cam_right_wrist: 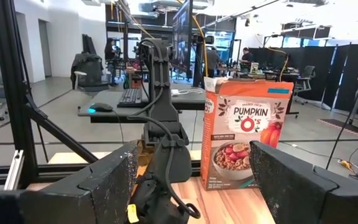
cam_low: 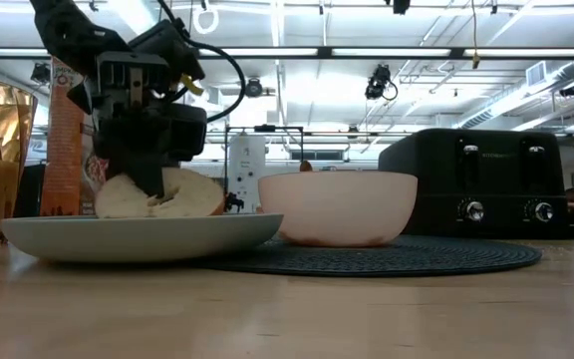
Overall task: Arrange a breakfast setting
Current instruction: Put the toasted bagel from the toaster on the light blue plate
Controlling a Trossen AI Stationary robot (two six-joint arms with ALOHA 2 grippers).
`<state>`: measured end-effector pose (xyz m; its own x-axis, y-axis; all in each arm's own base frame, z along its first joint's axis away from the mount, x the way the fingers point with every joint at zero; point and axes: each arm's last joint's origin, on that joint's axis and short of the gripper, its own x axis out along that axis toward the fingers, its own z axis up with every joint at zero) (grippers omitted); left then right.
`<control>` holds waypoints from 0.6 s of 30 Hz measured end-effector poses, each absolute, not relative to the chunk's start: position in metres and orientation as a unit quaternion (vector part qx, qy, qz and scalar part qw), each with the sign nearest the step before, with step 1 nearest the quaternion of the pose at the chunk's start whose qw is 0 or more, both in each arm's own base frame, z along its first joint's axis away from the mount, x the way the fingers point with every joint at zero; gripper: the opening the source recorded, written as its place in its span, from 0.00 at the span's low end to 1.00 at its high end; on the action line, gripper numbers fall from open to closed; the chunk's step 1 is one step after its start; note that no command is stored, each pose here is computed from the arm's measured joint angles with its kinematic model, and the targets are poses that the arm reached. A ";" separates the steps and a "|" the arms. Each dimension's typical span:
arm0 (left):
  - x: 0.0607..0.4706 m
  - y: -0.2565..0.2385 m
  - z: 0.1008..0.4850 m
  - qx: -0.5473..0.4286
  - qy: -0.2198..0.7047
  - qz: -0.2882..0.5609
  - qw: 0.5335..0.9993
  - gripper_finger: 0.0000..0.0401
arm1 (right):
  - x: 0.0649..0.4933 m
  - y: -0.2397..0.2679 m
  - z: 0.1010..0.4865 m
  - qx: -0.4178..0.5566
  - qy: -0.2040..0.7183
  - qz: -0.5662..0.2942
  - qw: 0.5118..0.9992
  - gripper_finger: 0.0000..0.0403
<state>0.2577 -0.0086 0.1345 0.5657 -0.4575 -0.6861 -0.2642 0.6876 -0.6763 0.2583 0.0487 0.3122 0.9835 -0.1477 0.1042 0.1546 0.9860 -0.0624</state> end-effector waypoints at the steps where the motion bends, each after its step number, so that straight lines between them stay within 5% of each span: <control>1: 0.257 -0.009 0.134 -0.393 0.463 -0.058 0.792 0.23 | 0.258 0.049 0.312 -0.034 -0.049 -0.076 0.995 0.78; 9: 0.257 -0.009 0.138 -0.389 0.456 -0.055 0.798 0.39 | 0.260 0.051 0.308 -0.056 -0.032 -0.072 0.995 0.78; 18: 0.248 -0.010 0.148 -0.402 0.471 -0.055 0.783 0.40 | 0.258 0.058 0.306 -0.095 -0.018 -0.087 0.991 0.78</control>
<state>0.2478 -0.0099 0.1483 0.5497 -0.4648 -0.6941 -0.2940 0.6701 -0.6815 0.2576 0.0583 0.3059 0.9841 -0.1695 0.0523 0.1764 0.9666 -0.1859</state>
